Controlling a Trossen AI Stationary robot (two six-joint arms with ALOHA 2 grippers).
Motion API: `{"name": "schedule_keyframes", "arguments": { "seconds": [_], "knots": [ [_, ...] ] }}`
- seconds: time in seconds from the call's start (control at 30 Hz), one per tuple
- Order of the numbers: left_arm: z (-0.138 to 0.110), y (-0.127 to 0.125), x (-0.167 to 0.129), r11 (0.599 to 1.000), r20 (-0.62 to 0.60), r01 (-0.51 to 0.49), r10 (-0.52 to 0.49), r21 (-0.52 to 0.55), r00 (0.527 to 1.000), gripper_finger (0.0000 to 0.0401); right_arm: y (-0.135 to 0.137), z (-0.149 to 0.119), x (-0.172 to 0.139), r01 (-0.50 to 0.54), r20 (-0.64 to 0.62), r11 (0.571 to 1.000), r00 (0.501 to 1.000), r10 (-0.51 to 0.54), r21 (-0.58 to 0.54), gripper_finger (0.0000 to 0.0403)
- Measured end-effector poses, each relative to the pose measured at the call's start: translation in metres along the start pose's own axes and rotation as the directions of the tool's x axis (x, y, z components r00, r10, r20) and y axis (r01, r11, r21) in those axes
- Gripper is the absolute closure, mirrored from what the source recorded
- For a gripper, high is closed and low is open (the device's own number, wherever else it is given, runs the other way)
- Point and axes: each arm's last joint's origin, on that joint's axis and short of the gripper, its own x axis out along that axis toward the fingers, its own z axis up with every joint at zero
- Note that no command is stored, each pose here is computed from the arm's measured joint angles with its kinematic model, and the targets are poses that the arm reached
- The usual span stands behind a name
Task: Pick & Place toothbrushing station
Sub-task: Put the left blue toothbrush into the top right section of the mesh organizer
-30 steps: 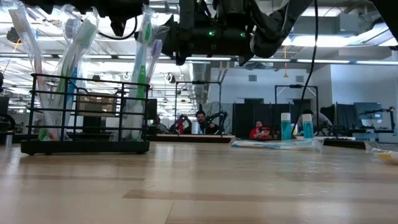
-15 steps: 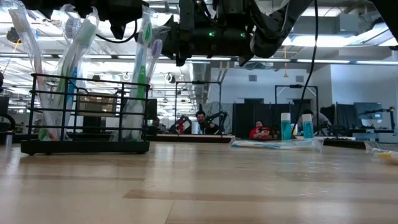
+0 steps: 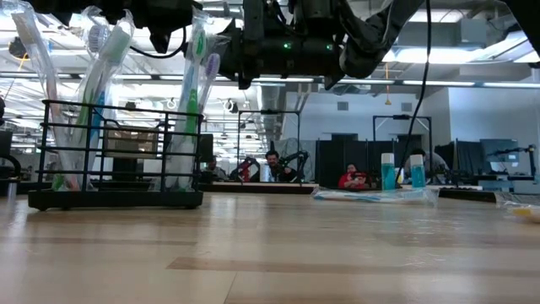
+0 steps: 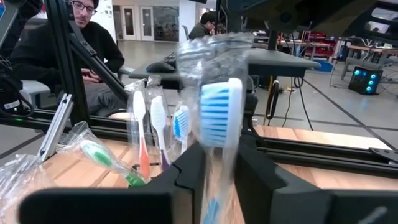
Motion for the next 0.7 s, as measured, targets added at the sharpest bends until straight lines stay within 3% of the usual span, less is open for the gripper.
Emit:
{"name": "schedule_keyframes", "arguments": {
  "seconds": [0.37, 0.7],
  "knots": [
    [0.0, 0.0, 0.0, 1.0, 0.0, 0.0, 0.0, 0.0, 1.0, 0.0329, 0.014, 0.001, 0.003, -0.031, 0.001, 0.998, 1.0, 0.031, -0.063, 0.0235],
    [0.0, 0.0, 0.0, 1.0, 0.0, 0.0, 0.0, 0.0, 1.0, 0.0329, 0.013, 0.013, 0.007, -0.028, 0.038, 0.997, 0.999, 0.031, -0.077, 0.0214]
  ]
}}
